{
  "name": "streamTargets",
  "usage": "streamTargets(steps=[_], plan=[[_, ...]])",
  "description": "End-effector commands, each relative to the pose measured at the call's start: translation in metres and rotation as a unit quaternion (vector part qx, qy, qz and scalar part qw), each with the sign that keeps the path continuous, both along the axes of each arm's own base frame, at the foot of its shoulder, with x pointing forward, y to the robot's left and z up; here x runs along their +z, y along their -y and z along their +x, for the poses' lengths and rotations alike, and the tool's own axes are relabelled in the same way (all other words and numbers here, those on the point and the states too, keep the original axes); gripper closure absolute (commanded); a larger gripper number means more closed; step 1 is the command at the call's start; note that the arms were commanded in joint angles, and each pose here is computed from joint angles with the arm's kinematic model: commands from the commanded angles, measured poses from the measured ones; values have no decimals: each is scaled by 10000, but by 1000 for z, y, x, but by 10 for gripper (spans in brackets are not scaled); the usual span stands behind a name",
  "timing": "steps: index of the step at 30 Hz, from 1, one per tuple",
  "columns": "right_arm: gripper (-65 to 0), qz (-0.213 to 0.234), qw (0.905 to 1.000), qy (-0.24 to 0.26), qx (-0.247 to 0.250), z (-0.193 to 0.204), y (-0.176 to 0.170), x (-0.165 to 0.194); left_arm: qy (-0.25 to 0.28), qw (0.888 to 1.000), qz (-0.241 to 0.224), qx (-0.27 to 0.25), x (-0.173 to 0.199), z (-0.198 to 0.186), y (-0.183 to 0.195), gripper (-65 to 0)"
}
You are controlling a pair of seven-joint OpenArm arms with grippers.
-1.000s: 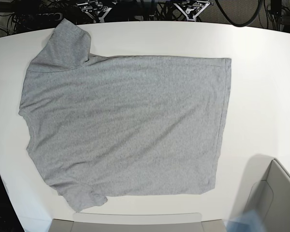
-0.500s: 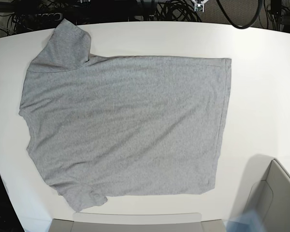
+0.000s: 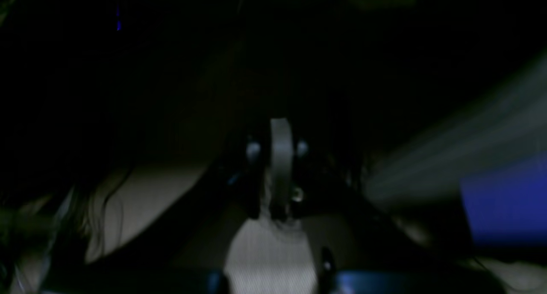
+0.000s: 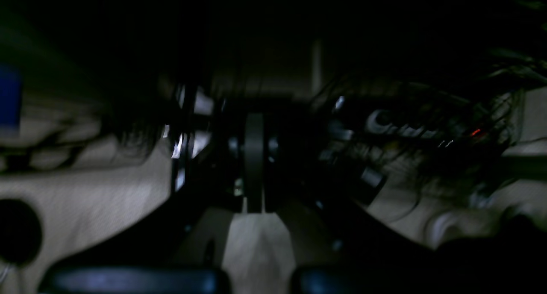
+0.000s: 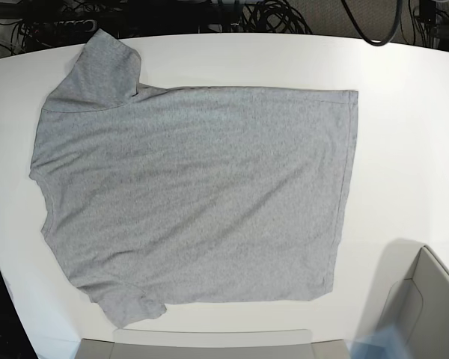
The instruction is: Fold the T-shirt properly
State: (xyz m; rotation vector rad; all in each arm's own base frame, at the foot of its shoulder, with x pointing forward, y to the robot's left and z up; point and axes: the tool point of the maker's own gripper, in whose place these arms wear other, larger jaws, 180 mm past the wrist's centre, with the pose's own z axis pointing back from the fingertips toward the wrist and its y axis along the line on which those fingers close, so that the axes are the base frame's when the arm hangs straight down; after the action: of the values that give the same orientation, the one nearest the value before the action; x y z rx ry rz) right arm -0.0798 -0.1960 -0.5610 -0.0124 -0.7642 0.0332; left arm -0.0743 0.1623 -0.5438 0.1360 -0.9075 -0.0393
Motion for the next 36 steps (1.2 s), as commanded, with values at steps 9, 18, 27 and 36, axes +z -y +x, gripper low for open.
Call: streamTargets(steps=[9, 18, 27, 36], plan=[[-1, 499, 9846, 1640, -336, 23, -7, 115, 1314, 9908, 148, -274, 75, 7, -7, -98], [-1, 1368, 9697, 1758, -1008, 67, 1, 201, 2613, 9639, 173, -489, 165, 42, 0, -100], [-225, 2013, 9544, 1686, -1422, 114, 41, 227, 2435, 9688, 166, -434, 176, 73, -1, -162], [-263, 2042, 9518, 1366, -1838, 118, 69, 212, 2362, 9707, 165, -417, 174, 76, -2, -163]])
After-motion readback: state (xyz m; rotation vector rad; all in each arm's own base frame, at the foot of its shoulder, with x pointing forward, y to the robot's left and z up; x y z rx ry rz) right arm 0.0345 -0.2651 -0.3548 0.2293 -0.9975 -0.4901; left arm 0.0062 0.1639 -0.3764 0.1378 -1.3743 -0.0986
